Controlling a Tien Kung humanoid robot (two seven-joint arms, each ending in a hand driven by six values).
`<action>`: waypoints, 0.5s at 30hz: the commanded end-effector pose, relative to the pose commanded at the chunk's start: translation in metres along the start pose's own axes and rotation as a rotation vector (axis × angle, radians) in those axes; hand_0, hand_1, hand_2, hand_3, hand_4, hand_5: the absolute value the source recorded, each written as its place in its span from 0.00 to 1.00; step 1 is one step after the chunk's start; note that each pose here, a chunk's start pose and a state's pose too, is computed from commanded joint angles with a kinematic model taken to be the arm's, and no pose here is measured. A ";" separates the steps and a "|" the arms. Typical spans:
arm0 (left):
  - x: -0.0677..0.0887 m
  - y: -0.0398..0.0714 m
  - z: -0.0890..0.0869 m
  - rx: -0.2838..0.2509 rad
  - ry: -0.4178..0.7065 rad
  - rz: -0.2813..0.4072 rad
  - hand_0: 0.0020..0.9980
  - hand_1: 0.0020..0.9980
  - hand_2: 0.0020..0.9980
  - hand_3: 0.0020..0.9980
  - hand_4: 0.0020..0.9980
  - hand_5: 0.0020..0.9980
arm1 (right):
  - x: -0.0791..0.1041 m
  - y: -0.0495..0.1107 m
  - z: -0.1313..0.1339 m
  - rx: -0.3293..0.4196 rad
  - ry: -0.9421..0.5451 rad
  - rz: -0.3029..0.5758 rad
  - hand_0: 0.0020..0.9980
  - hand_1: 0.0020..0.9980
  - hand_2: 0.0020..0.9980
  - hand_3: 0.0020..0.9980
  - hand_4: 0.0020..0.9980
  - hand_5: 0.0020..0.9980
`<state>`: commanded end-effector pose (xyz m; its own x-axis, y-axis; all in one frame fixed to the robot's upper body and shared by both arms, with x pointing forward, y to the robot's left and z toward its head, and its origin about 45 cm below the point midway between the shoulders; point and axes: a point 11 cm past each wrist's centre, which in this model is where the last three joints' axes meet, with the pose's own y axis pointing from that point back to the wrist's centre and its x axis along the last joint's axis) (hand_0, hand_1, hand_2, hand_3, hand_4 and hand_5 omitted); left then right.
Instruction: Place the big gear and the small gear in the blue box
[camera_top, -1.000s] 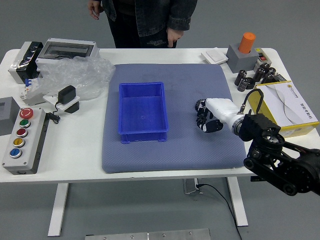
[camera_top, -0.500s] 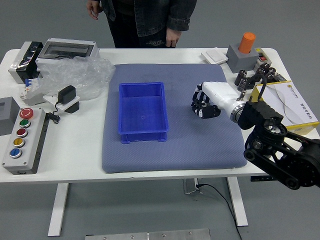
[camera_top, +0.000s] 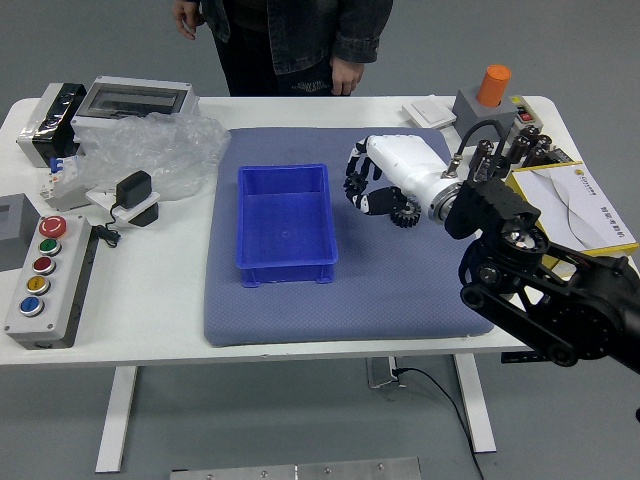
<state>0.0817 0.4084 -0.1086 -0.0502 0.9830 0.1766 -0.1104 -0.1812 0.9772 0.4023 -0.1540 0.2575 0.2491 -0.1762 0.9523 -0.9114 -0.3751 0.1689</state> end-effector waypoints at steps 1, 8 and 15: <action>0.000 0.000 0.000 0.001 -0.001 0.000 0.73 0.68 0.70 0.70 0.44 0.01 | 0.000 -0.002 -0.005 0.008 -0.003 0.001 0.59 0.49 0.49 0.53 0.69 0.02; 0.000 0.000 -0.001 0.004 -0.003 -0.001 0.73 0.68 0.70 0.70 0.44 0.01 | -0.006 -0.012 -0.033 0.055 -0.025 -0.004 0.59 0.49 0.49 0.53 0.69 0.02; -0.001 0.000 -0.002 0.006 -0.006 -0.002 0.73 0.68 0.70 0.70 0.44 0.01 | -0.016 -0.018 -0.053 0.084 -0.049 -0.021 0.59 0.49 0.49 0.54 0.69 0.02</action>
<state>0.0798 0.4072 -0.1093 -0.0442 0.9836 0.1750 -0.1044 -0.1788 0.9783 0.3972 -0.0960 0.2523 0.2853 -0.2108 0.9350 -0.8756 -0.4541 0.1648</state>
